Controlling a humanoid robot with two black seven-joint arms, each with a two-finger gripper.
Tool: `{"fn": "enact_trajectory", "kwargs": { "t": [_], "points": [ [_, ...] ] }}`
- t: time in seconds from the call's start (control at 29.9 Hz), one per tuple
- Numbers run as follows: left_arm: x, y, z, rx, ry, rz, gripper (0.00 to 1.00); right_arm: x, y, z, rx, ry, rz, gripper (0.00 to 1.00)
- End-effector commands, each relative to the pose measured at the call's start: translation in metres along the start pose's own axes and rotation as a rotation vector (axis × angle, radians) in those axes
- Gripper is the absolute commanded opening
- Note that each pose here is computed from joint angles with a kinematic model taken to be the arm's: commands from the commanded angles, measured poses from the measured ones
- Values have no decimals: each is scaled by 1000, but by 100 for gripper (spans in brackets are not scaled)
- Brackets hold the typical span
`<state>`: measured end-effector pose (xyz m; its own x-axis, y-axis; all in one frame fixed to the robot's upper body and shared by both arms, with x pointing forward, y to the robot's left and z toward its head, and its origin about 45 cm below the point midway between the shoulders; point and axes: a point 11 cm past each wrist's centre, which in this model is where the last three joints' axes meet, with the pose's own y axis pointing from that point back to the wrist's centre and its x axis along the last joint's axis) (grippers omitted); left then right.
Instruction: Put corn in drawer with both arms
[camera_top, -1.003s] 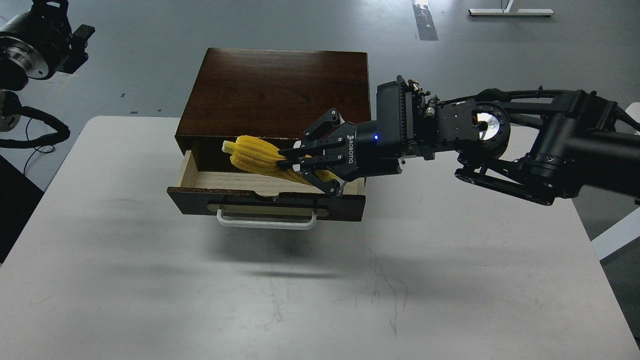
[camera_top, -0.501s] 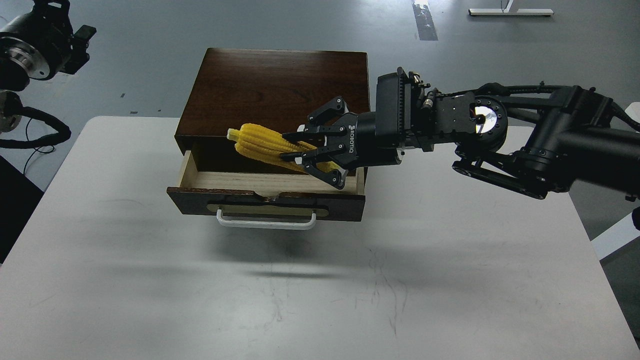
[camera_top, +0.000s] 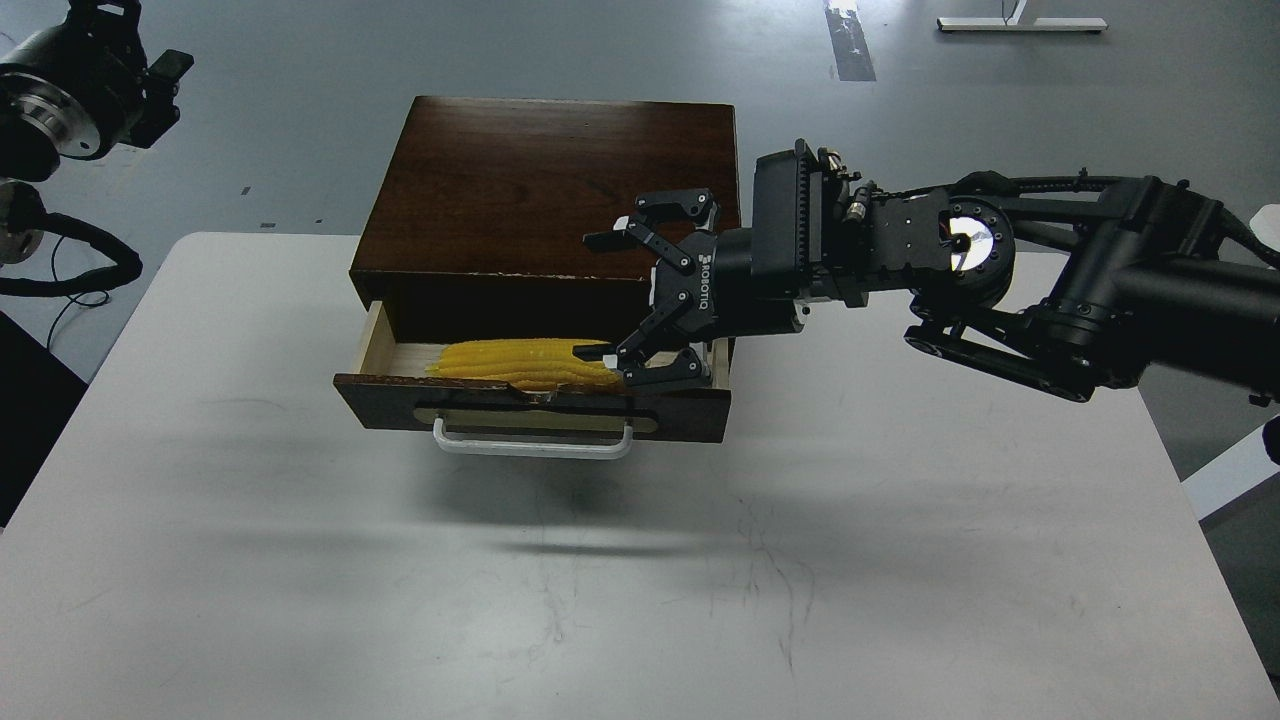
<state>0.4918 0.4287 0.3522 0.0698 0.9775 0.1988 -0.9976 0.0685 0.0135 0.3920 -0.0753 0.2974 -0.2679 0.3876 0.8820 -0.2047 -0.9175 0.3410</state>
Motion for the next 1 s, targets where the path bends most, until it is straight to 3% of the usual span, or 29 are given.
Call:
{"fn": "enact_trajectory", "kwargs": {
  "t": [0.0,0.23,0.33,0.47,0.67,0.97],
  "points": [
    [1,0,1,-2,3,0,98,20,2,18,-68,-71,81,98],
    [4,2,4,-9,27,-14,98,62,34,78,-262,-737,388,97],
    [5,3,7,-17,45,-31,98,55,84,115,-357,-1108,566,97],
    [7,2,13,-38,92,-23,98,24,141,135,-448,-1469,723,96],
    [3,5,7,-37,166,-54,98,-36,203,131,-557,-1874,906,96],
    [-9,12,-17,-14,273,-125,98,-93,231,107,-685,-2105,1043,97]
  ]
}}
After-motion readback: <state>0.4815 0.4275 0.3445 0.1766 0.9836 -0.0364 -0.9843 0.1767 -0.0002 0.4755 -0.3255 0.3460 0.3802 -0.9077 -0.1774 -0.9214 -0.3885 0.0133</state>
